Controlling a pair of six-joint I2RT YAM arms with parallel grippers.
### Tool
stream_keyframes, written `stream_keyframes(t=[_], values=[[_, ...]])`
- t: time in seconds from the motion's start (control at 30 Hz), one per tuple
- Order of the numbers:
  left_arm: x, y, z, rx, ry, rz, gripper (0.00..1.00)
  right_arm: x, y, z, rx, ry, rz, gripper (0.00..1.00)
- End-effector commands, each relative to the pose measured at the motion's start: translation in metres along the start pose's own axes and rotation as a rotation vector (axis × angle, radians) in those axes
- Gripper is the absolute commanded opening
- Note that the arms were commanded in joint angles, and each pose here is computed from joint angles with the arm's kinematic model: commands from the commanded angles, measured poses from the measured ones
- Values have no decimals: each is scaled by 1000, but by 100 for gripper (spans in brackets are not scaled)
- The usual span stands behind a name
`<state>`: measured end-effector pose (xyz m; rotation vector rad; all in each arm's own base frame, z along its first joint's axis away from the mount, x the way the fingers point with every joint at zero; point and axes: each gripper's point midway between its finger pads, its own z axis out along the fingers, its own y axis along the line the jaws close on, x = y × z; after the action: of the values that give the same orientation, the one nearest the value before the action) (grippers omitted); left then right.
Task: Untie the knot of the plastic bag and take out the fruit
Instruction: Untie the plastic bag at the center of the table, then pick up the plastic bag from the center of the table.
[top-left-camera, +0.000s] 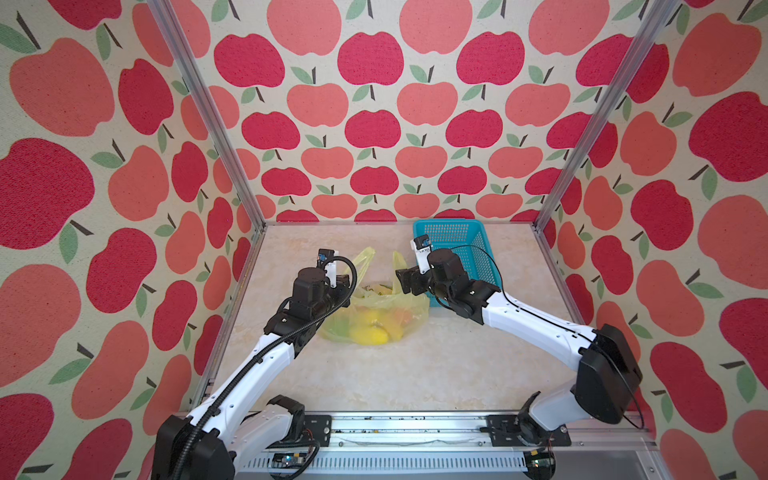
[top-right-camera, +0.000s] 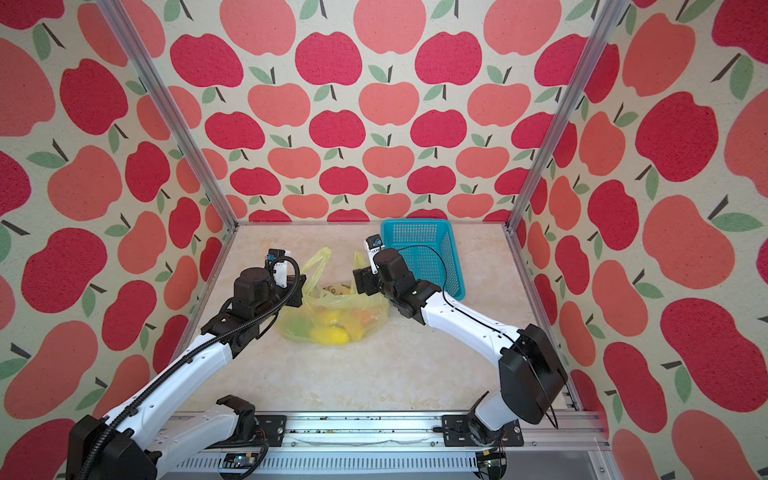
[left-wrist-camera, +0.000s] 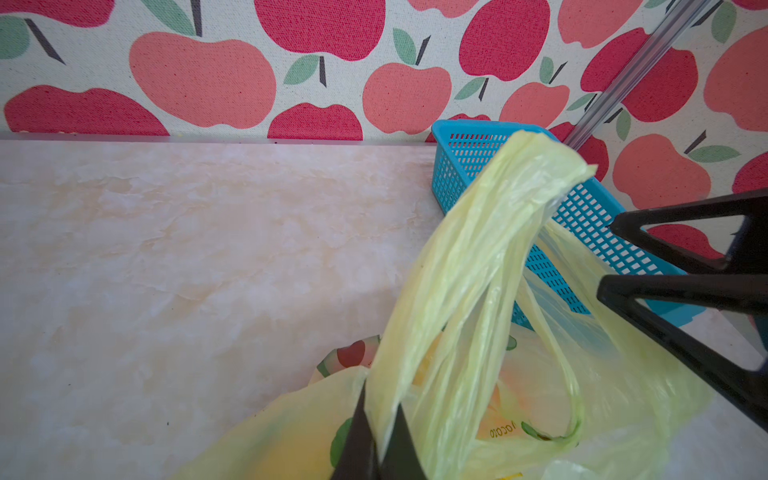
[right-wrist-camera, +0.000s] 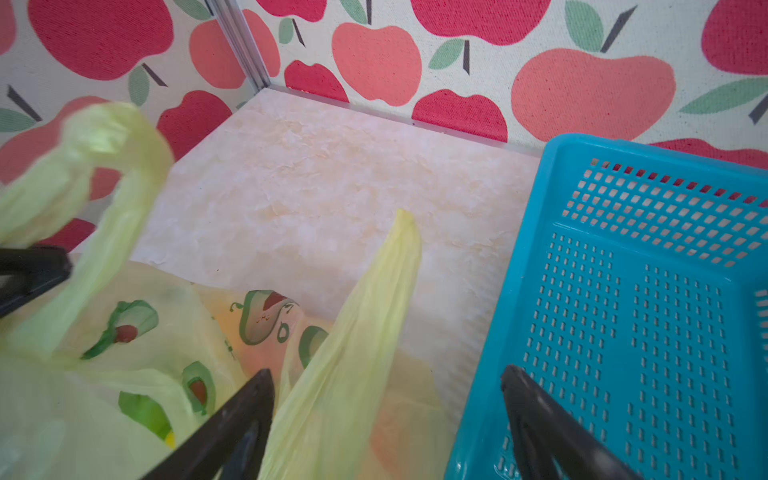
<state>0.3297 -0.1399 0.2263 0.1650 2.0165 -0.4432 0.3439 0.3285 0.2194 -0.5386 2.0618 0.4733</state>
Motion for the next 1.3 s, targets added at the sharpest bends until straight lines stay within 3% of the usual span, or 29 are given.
stream_keyframes(t=[0.0, 0.17, 0.2, 0.27, 0.33, 0.37, 0.4, 0.47, 0.6, 0.7, 0.77, 0.87, 1.0, 1.07, 1.27], values=[[-2, 1, -4, -8, -20, 9, 0, 1, 11, 10, -52, 78, 54, 87], [-3, 1, -5, -13, -25, 10, 0, 2, 10, 31, -69, 127, 103, 77], [-4, 1, -6, -12, -26, 10, 0, 1, 11, 33, -79, 126, 111, 68], [-4, 2, -6, -14, -25, 10, 0, -4, 14, 34, -94, 114, 115, 36], [-7, 0, -6, -9, -23, 12, 10, -11, 18, 31, -117, 96, 117, 11], [-9, -2, -7, -1, -21, 17, 22, -15, 21, 29, -135, 81, 117, 2], [-12, -3, -7, 1, -15, 21, 38, -19, 24, 25, -153, 64, 110, 0], [-18, -4, -7, -1, -1, 26, 57, -23, 30, 17, -169, 36, 89, 0], [-33, -12, -3, 24, 12, 39, 82, -30, 40, -1, -195, -30, 46, 0], [-37, -15, 8, 30, 39, 45, 95, -34, 43, -13, -195, -53, 30, 0], [-41, -19, 15, 42, 59, 50, 100, -35, 47, -20, -201, -60, 15, 0], [-43, -22, 26, 50, 89, 51, 99, -36, 51, -30, -200, -80, -1, 0], [-40, -22, 35, 49, 125, 54, 82, -37, 48, -42, -191, -109, -5, 0], [-38, -23, 35, 53, 129, 53, 80, -38, 45, -46, -180, -117, -4, 0], [-37, -39, 28, 138, 117, 61, 100, -38, 42, -50, -174, -126, -2, 0]])
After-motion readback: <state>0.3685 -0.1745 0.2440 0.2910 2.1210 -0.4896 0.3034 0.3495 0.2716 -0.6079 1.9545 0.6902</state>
